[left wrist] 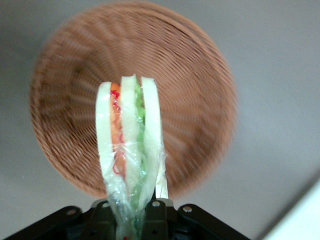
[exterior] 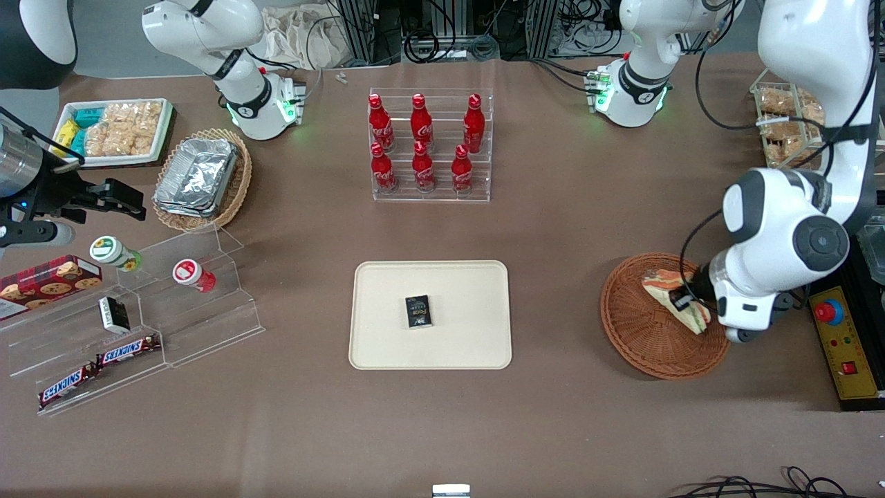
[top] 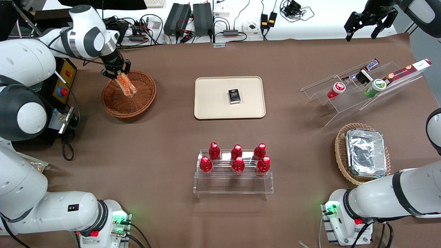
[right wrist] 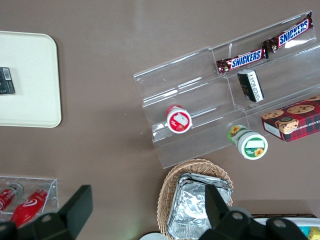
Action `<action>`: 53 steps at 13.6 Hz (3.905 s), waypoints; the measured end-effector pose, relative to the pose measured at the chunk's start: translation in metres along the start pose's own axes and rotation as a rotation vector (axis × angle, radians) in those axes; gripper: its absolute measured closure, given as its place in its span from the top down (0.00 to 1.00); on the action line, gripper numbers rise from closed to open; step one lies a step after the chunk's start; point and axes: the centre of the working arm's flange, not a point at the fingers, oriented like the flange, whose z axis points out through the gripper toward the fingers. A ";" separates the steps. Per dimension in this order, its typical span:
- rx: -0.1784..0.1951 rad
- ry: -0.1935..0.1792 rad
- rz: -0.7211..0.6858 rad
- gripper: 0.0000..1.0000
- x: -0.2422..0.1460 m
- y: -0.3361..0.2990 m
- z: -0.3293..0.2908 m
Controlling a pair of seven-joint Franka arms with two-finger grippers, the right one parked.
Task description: Place sandwich from basket to tray
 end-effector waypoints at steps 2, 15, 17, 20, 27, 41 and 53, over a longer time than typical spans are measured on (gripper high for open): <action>-0.007 -0.024 0.144 0.19 -0.050 0.052 -0.008; -0.169 0.086 0.570 0.19 -0.171 0.213 0.099; -0.174 0.091 0.582 0.19 -0.172 0.225 0.104; -0.131 0.131 0.592 0.19 -0.169 0.230 0.121; -0.138 0.145 0.570 0.19 -0.160 0.237 0.145; -0.172 0.131 0.550 0.43 -0.164 0.248 0.156; -0.132 0.136 0.301 1.00 -0.104 0.177 -0.053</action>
